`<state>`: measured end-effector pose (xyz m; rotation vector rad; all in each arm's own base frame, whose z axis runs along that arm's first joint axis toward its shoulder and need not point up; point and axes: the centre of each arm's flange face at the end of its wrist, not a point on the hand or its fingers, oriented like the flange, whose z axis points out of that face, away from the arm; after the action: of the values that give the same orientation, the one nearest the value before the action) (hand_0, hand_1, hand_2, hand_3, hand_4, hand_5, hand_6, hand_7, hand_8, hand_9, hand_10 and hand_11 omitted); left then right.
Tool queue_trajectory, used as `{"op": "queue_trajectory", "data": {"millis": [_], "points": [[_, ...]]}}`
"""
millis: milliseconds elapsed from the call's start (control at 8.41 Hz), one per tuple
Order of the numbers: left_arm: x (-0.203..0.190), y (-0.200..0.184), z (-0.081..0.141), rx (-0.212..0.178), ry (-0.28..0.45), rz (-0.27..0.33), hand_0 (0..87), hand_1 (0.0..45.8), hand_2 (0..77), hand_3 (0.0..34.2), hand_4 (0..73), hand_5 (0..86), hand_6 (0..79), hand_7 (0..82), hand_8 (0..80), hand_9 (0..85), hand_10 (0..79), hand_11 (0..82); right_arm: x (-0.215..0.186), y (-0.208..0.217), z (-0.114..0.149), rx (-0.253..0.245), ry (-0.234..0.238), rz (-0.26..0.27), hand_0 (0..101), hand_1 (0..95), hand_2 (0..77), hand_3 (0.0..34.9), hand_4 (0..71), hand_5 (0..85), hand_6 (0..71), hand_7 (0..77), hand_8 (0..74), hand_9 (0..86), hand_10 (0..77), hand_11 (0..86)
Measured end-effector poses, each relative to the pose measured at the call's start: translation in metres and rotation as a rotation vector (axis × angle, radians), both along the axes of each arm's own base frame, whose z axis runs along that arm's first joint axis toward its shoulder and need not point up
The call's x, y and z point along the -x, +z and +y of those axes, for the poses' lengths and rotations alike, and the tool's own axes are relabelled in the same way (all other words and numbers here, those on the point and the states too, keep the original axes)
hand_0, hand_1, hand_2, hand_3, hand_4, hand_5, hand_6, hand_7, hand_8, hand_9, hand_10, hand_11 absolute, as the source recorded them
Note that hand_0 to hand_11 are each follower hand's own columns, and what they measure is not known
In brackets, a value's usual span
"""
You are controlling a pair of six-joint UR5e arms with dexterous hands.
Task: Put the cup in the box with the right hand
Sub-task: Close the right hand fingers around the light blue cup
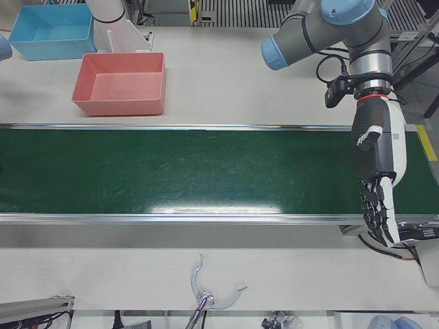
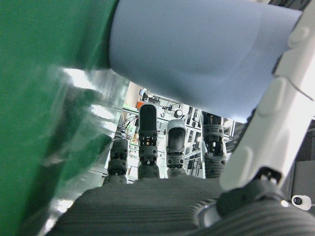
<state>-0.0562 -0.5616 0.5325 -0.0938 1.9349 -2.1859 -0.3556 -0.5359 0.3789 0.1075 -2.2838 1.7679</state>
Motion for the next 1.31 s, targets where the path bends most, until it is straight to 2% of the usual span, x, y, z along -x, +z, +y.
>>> {"op": "queue_trajectory", "data": {"millis": [357, 713, 832, 951, 1308], "points": [[-0.0001, 0.0000, 0.0000, 0.000, 0.000, 0.000, 0.0, 0.5, 0.5, 0.0, 0.0, 0.0, 0.0, 0.0, 0.0, 0.5, 0.0, 0.0, 0.0007, -0.0028, 0.0000, -0.004, -0.001, -0.001, 51, 9.8, 0.5, 7.1, 31.1, 6.0, 14.7, 70.4, 26.2, 39.3, 10.9, 15.8], [0.0002, 0.0000, 0.0000, 0.000, -0.001, 0.000, 0.0, 0.5, 0.5, 0.0, 0.0, 0.0, 0.0, 0.0, 0.0, 0.0, 0.0, 0.0, 0.0009, -0.0060, -0.0004, -0.008, 0.000, 0.001, 52, 9.8, 0.5, 6.2, 31.1, 6.0, 14.2, 70.4, 26.2, 39.3, 10.9, 15.8], [0.0001, 0.0000, 0.0000, 0.000, -0.001, 0.000, 0.0, 0.5, 0.5, 0.0, 0.0, 0.0, 0.0, 0.0, 0.0, 0.5, 0.0, 0.0, 0.0009, -0.0060, -0.0004, -0.008, 0.001, 0.005, 52, 9.8, 0.5, 6.2, 31.1, 6.0, 14.2, 70.4, 26.2, 39.3, 8.2, 15.8], [0.0001, 0.0000, 0.0000, 0.000, 0.000, 0.000, 0.0, 0.5, 0.5, 0.0, 0.0, 0.0, 0.0, 0.0, 0.0, 0.0, 0.0, 0.0, 0.0011, -0.0060, -0.0004, -0.009, 0.001, 0.009, 52, 9.8, 0.5, 6.3, 31.1, 6.5, 14.7, 70.4, 26.2, 39.3, 10.4, 16.4], [0.0001, 0.0000, 0.0000, 0.000, 0.000, 0.000, 0.0, 0.5, 0.5, 0.0, 0.0, 0.0, 0.0, 0.0, 0.0, 0.0, 0.0, 0.0, 0.0030, -0.0093, -0.0014, -0.013, 0.004, 0.014, 53, 9.8, 0.5, 6.3, 31.6, 6.5, 14.7, 70.4, 27.3, 40.4, 10.4, 15.8]]}}
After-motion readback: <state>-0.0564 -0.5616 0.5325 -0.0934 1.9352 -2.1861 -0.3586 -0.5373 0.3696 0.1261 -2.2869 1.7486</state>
